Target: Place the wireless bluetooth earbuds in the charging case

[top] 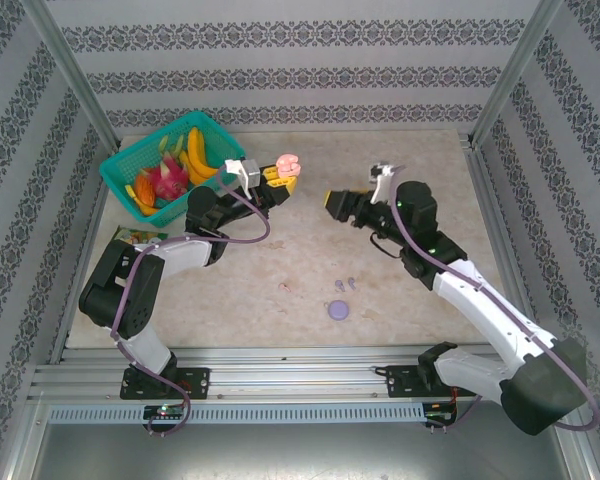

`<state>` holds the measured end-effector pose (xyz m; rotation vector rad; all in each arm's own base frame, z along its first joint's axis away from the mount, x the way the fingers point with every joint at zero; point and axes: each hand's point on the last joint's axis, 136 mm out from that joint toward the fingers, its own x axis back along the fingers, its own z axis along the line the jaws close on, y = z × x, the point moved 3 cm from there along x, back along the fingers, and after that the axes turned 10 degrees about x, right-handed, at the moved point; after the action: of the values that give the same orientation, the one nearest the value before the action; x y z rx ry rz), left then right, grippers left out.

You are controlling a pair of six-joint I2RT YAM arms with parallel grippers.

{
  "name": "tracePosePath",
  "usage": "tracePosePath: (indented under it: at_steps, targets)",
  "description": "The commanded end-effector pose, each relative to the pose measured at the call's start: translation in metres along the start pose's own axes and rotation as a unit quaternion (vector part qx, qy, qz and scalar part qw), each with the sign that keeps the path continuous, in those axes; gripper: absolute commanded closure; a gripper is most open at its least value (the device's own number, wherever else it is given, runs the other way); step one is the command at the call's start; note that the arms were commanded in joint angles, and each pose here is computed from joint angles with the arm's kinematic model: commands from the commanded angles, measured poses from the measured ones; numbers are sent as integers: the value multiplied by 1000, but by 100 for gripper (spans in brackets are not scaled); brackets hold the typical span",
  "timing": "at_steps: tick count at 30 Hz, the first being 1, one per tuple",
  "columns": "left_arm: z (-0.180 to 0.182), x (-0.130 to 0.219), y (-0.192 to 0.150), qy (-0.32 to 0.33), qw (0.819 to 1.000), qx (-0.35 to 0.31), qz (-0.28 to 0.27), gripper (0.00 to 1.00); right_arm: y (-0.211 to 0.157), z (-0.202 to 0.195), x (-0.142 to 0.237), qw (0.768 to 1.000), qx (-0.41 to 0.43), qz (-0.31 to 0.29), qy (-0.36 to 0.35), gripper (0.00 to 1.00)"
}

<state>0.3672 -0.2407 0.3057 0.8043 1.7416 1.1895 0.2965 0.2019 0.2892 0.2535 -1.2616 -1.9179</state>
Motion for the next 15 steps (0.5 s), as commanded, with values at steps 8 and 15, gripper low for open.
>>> tracePosePath:
  at_steps: [8,15]
  targets:
    - [-4,20,33,18,998,-48,-33,100,-156,-12,-52,953,12,302,-26,37]
    - [-6,33,42,35,997,-58,-36,100,-200,-3,-74,912,80,403,-17,39]
